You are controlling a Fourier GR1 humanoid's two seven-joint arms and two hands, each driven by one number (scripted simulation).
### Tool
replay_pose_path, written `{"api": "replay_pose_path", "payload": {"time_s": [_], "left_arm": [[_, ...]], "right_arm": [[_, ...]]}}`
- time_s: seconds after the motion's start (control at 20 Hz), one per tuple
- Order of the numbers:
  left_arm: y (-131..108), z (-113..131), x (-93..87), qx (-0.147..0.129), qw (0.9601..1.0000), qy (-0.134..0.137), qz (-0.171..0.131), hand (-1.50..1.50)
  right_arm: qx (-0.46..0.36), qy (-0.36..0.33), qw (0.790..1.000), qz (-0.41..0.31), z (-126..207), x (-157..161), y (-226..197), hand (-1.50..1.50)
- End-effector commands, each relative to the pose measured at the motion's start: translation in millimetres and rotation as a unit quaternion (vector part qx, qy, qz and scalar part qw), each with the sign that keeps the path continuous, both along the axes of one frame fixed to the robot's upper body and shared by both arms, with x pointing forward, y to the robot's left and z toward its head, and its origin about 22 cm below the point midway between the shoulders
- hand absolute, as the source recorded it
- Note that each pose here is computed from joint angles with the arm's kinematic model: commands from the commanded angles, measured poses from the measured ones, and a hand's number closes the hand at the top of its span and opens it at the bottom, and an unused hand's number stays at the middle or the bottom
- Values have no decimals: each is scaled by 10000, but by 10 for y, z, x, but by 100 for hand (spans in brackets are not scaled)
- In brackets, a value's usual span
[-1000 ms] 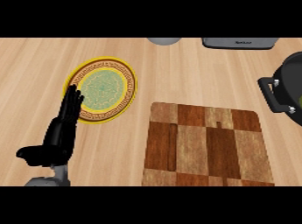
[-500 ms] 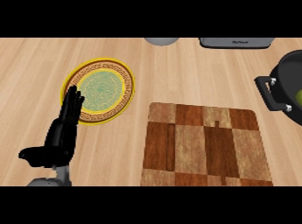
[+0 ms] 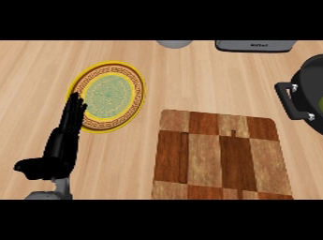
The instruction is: Pick the pear from the cutting board and place it in the pot
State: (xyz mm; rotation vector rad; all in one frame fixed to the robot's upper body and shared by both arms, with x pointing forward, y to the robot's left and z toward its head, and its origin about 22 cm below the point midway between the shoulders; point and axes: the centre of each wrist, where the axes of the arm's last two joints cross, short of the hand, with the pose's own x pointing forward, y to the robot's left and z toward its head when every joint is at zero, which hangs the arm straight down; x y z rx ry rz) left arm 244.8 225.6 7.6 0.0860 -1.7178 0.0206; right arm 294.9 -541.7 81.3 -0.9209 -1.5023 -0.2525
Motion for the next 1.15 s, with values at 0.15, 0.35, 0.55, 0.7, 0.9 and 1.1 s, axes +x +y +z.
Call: {"api": "replay_pose_path", "payload": {"time_s": [0.15, 0.35, 0.55, 0.7, 0.9, 1.1], "left_arm": [[-27, 191, 19, -11, 9999, -80, -95, 0], [-28, -128, -94, -75, 10000, 41, -7, 0], [14, 124, 26, 44, 10000, -29, -39, 0], [-91, -53, -37, -88, 9999, 37, -48, 0], [-61, -112, -50, -44, 10000, 41, -43, 0], [11, -48, -88, -57, 10000, 14, -43, 0]], "right_arm": [[-24, -488, 9986, -176, -47, -393, -283, -150], [30, -631, 9980, -49, 105, -617, -488, -150], [-70, -471, 9988, -125, 25, -826, -572, -150], [-106, -669, 9970, -364, 18, -864, -590, -150], [40, -863, 9936, -731, 146, -988, -699, -150], [55, -899, 9915, -935, -6, -1136, -710, -150]]}}
